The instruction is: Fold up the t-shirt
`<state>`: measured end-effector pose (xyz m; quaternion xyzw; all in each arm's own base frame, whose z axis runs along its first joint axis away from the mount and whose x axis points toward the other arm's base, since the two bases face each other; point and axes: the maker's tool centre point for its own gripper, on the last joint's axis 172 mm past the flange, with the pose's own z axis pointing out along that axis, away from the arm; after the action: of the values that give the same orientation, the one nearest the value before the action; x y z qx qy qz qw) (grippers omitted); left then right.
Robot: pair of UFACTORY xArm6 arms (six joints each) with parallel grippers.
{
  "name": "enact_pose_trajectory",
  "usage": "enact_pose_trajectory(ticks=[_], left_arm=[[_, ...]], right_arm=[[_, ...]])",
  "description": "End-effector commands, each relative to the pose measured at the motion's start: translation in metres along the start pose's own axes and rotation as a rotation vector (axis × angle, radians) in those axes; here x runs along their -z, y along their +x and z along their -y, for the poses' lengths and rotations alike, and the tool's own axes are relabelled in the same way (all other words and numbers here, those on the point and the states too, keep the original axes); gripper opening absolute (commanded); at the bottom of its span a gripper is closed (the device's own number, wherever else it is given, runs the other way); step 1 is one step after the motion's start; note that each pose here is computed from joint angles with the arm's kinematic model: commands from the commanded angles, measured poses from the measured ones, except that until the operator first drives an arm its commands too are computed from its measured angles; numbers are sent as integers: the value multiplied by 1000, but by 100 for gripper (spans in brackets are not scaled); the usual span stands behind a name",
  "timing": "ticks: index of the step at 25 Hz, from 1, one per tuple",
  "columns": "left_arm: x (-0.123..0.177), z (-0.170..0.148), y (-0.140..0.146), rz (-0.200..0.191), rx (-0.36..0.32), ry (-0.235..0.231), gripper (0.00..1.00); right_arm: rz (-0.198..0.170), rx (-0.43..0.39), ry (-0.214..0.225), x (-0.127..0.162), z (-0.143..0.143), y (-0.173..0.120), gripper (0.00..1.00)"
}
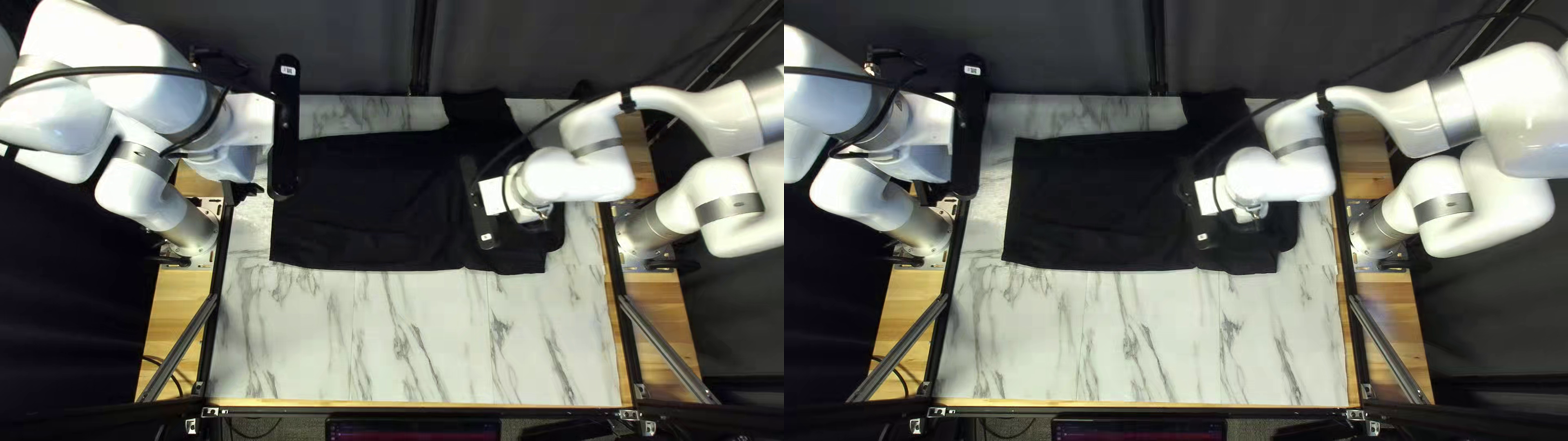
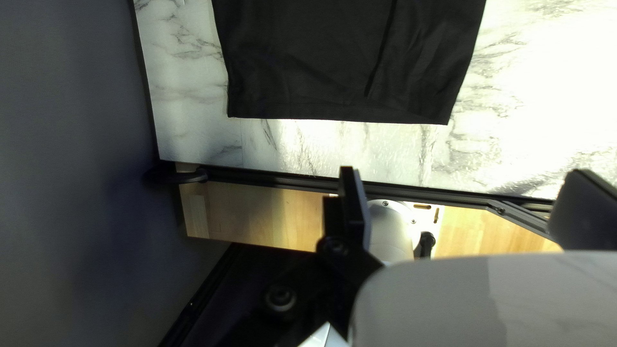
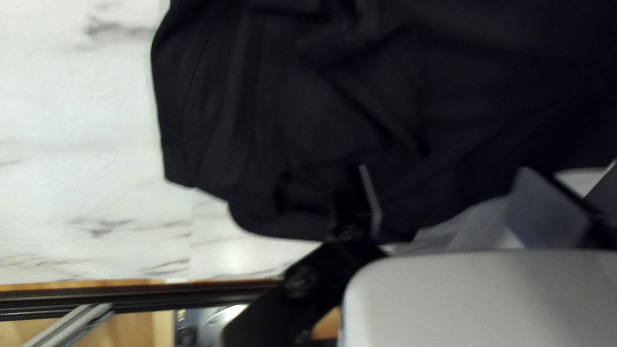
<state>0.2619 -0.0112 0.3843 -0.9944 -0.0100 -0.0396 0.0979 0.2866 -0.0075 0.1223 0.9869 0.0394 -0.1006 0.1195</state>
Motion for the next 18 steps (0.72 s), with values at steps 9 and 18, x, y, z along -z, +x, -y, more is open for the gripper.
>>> enact_pose_trajectory(ticks=[9,18], left_arm=[[0,0,0,0,0,0,100],[0,0,0,0,0,0,100]], right_arm=[[52,-187,10,-43,41,-21,100],[36,-163,12,-70,32,-25,100]])
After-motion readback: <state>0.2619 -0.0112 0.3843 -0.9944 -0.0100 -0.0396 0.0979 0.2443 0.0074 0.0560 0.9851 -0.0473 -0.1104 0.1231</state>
